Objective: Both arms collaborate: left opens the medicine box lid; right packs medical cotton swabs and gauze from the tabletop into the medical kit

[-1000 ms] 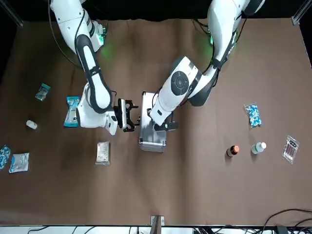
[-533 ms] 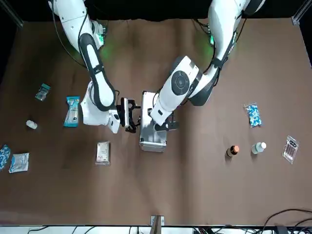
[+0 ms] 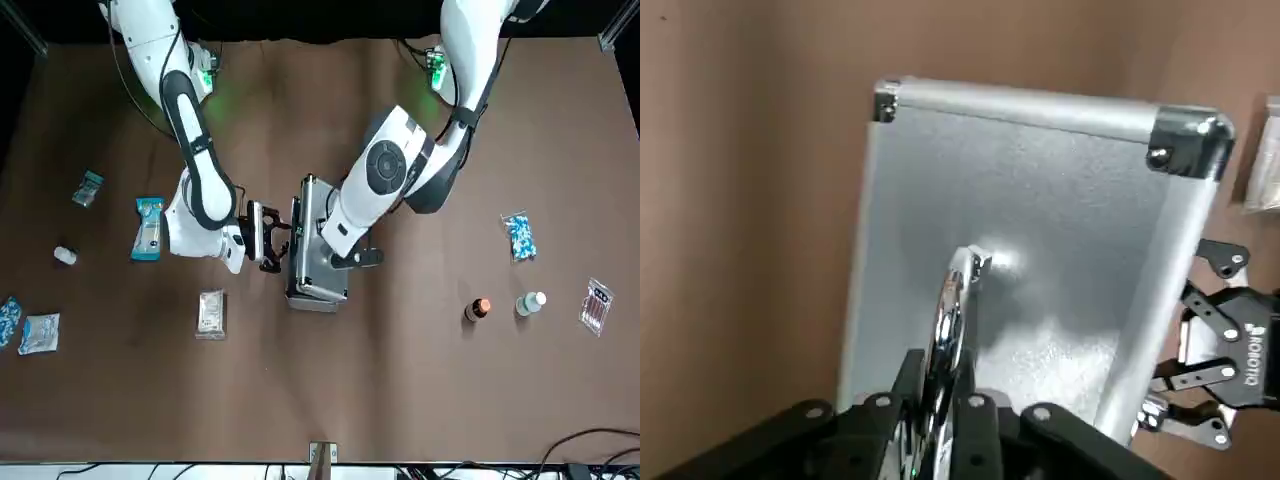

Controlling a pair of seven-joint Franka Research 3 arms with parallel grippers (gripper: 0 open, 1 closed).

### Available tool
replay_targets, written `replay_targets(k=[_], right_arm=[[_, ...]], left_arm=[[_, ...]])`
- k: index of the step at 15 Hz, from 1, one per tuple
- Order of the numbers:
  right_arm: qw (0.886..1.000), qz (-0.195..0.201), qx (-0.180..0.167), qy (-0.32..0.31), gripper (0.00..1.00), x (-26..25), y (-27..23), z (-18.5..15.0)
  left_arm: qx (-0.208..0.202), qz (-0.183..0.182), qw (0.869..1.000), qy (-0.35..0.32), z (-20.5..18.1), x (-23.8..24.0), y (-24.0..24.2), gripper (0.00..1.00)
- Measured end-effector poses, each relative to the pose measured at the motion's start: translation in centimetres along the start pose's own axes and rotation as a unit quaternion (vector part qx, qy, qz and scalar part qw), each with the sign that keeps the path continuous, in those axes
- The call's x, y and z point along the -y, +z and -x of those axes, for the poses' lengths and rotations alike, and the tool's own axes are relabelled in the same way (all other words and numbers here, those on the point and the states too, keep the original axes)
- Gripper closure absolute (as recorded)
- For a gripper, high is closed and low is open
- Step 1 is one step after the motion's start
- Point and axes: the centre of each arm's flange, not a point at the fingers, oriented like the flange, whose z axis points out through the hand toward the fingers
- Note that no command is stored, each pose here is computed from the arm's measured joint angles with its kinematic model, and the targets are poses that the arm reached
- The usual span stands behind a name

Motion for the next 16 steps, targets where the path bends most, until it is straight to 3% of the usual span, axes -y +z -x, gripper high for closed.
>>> replay_targets(k=[2,12,16], right_arm=[[1.000,0.005,0.000,0.000,0.49,-0.2,-0.3,-0.1],[1.000,0.011,0.005,-0.003,0.55,-0.2,0.0,-0.3],[1.000,0.012,0.005,-0.003,0.56,-0.2,0.0,-0.3]], left_arm=[[0.008,-0.009,1.000,0.004,-0.4,1.0,-0.7,0.85],[0.042,-0.038,0.998,0.021,-2.2,4.8,-1.3,0.84],[0.036,-0.038,0.998,0.027,-4.1,7.4,-3.0,0.49]])
